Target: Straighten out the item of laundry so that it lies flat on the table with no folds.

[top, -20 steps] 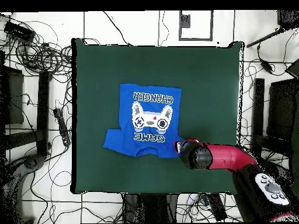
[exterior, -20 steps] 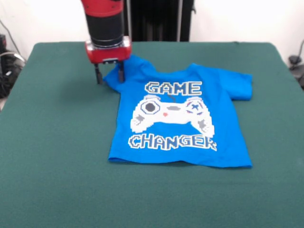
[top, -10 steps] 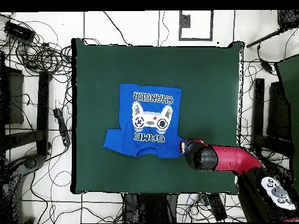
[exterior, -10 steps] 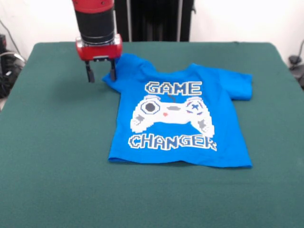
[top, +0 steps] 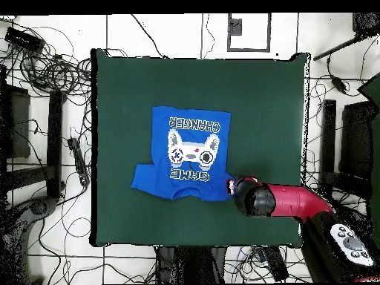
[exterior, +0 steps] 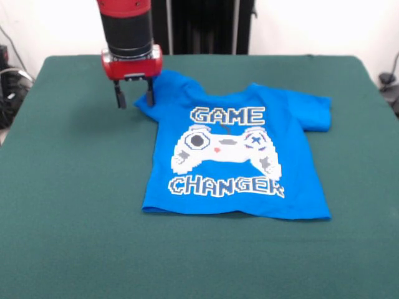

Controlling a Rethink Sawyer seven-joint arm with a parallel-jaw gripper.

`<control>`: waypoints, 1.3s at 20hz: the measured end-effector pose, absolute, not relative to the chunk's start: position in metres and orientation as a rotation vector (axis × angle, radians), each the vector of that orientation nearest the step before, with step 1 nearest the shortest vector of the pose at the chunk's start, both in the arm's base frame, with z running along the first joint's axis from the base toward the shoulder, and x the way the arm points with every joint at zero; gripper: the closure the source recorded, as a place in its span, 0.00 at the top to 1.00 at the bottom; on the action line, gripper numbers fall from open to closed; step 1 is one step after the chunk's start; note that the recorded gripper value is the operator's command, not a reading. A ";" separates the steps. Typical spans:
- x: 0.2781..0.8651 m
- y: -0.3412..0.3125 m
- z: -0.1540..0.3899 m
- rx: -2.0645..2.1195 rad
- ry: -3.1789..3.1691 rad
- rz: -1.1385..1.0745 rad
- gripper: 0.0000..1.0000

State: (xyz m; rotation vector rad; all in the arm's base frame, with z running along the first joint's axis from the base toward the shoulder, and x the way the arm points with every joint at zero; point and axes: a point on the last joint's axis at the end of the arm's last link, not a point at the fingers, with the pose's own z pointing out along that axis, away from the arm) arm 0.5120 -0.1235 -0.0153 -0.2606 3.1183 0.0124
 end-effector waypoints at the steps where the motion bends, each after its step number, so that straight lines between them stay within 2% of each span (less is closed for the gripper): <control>1: 0.513 -0.121 -0.015 -0.268 3.117 0.012 1.00; 10: 0.530 -0.088 -0.002 -0.360 3.086 -0.011 1.00; 19: 0.561 -0.025 0.028 -0.401 3.037 -0.005 1.00; 26: 0.565 0.024 0.032 -0.426 3.042 0.029 1.00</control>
